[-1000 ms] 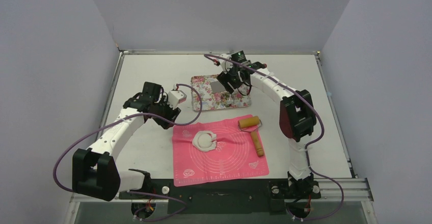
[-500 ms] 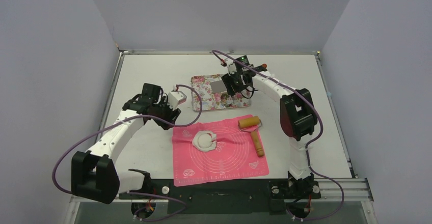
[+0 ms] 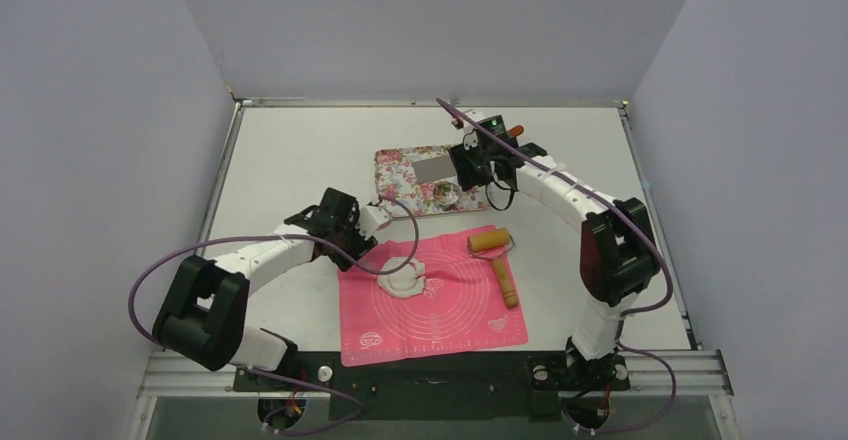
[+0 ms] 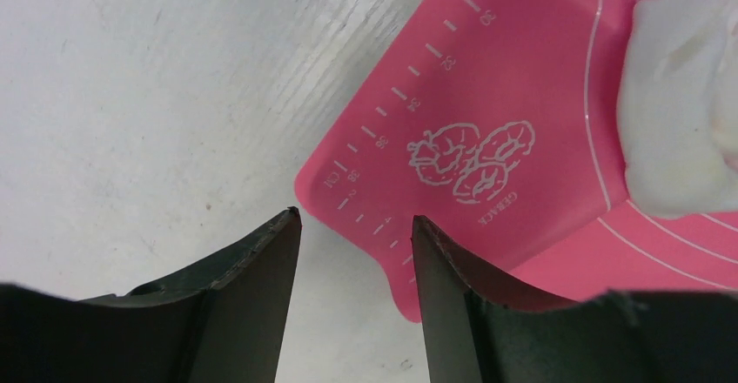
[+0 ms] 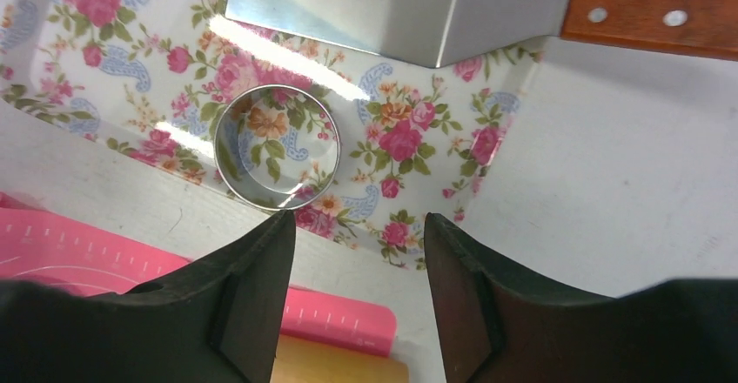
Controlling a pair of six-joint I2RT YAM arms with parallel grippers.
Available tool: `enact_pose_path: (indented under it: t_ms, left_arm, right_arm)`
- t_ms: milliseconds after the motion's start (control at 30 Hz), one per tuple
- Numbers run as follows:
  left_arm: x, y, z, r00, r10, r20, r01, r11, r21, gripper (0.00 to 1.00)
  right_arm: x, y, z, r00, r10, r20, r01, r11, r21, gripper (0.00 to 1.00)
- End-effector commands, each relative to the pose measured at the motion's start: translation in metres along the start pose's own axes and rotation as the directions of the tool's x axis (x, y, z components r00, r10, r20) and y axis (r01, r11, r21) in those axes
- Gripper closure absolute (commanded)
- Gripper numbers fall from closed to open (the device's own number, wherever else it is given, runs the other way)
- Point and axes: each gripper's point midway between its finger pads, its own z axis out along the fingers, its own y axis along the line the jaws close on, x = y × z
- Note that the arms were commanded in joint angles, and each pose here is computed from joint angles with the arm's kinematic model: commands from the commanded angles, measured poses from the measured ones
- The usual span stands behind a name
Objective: Roll out the dumpling wrappers from the dough
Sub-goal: Remove the dumpling wrapper from the work surface.
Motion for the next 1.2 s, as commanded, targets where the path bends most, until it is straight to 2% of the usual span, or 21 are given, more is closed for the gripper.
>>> enact_pose_path:
  t_ms: [0, 100, 233, 433, 533, 633, 667, 733, 767, 833, 1000, 1167]
  left_arm:
    - [-0.031, 0.02, 0.002, 0.993, 0.078, 0.089, -0.06, 0.98, -0.19, 0.52]
    - [-0.031, 0.023, 0.009, 0.995, 0.065, 0.072, -0.05, 0.98, -0.192, 0.52]
    - [-0.029, 0.017, 0.013, 0.998, 0.024, 0.063, -0.017, 0.994, -0.105, 0.52]
    - [-0.004, -0.026, 0.022, 0.996, 0.078, -0.052, -0.071, 0.99, 0.12, 0.49]
    - [0.004, -0.033, 0.025, 0.993, 0.056, -0.104, -0.031, 0.974, 0.224, 0.49]
    - [0.009, -0.035, 0.029, 0.989, 0.025, -0.144, 0.019, 0.956, 0.292, 0.56]
    - [0.011, -0.036, 0.033, 0.986, 0.029, -0.163, 0.021, 0.955, 0.297, 0.58]
    - [0.013, -0.034, 0.037, 0.984, 0.042, -0.173, 0.008, 0.959, 0.284, 0.71]
    - [0.013, -0.032, 0.039, 0.983, 0.054, -0.177, -0.006, 0.965, 0.261, 0.83]
    - [0.011, -0.025, 0.043, 0.984, 0.072, -0.163, -0.038, 0.979, 0.202, 0.99]
    - [0.007, -0.021, 0.042, 0.985, 0.059, -0.16, -0.03, 0.983, 0.181, 1.0]
    - [-0.024, 0.033, 0.033, 0.998, -0.038, -0.058, 0.037, 0.999, -0.027, 1.0]
  right_arm:
    - [-0.036, 0.0, -0.039, 0.986, 0.029, 0.162, -0.036, 0.998, 0.043, 0.47]
    - [-0.031, -0.001, -0.049, 0.985, 0.021, 0.169, -0.031, 0.998, 0.06, 0.47]
    - [-0.031, -0.002, -0.059, 0.983, 0.008, 0.183, -0.023, 0.997, 0.08, 0.47]
    - [-0.034, -0.003, -0.069, 0.981, -0.009, 0.195, -0.01, 0.995, 0.099, 0.47]
    - [-0.036, -0.003, -0.07, 0.979, -0.016, 0.201, -0.005, 0.995, 0.102, 0.47]
    - [-0.037, -0.003, -0.073, 0.979, -0.019, 0.204, -0.003, 0.995, 0.104, 0.47]
    - [-0.037, -0.002, -0.073, 0.979, -0.021, 0.204, 0.0, 0.995, 0.103, 0.47]
    - [-0.037, -0.002, -0.075, 0.978, -0.025, 0.207, 0.004, 0.995, 0.103, 0.47]
    - [-0.038, -0.002, -0.076, 0.977, -0.026, 0.21, 0.005, 0.995, 0.104, 0.47]
    - [-0.038, -0.002, -0.077, 0.977, -0.028, 0.212, 0.006, 0.995, 0.103, 0.47]
    - [-0.04, -0.006, -0.081, 0.975, -0.028, 0.219, 0.0, 0.992, 0.128, 0.47]
    - [-0.038, 0.003, -0.085, 0.975, -0.003, 0.223, -0.019, 0.995, 0.1, 0.47]
